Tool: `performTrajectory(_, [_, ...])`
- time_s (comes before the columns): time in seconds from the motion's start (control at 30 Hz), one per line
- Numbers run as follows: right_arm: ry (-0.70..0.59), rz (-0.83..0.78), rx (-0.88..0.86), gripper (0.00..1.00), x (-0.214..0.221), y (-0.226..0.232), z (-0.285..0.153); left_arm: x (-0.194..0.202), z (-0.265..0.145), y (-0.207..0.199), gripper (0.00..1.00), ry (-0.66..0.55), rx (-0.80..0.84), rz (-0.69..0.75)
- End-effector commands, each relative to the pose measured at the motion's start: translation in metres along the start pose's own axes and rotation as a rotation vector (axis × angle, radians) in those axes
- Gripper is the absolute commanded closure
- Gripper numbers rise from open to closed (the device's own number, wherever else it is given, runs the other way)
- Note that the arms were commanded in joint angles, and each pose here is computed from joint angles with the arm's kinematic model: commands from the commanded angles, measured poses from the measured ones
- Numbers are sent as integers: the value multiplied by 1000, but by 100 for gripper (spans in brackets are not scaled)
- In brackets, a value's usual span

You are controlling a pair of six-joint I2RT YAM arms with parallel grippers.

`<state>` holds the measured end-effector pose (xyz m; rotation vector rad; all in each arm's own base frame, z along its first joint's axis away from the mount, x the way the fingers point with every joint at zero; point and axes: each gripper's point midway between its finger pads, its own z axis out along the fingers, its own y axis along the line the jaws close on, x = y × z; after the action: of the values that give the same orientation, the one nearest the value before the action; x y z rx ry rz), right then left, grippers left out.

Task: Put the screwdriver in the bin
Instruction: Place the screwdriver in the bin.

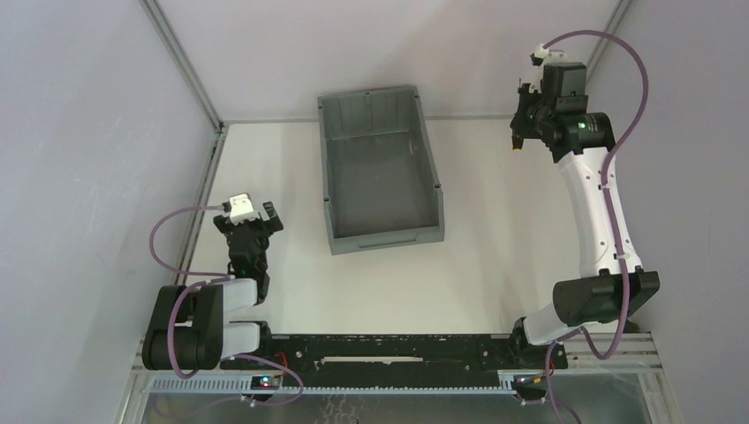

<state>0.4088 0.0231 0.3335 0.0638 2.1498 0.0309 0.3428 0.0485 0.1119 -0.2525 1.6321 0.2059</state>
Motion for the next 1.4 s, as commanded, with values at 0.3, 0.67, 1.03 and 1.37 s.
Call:
performTrajectory(0.3, [-69,-21,-45,90,-29,24,-29,-24,7,-2,0,-70,-6,3])
performTrajectory(0.67, [-52,-80,-141,90,-28,110,-8,-24,7,-2,0,-70,-6,3])
performTrajectory(1.03, [-89,-58,-234,90,-36,187,6,-24,7,-2,0,-70,-5,3])
performTrajectory(1.37, [-70,-14,-268,90,-24,226,36,-25,7,-2,0,-70,-6,3])
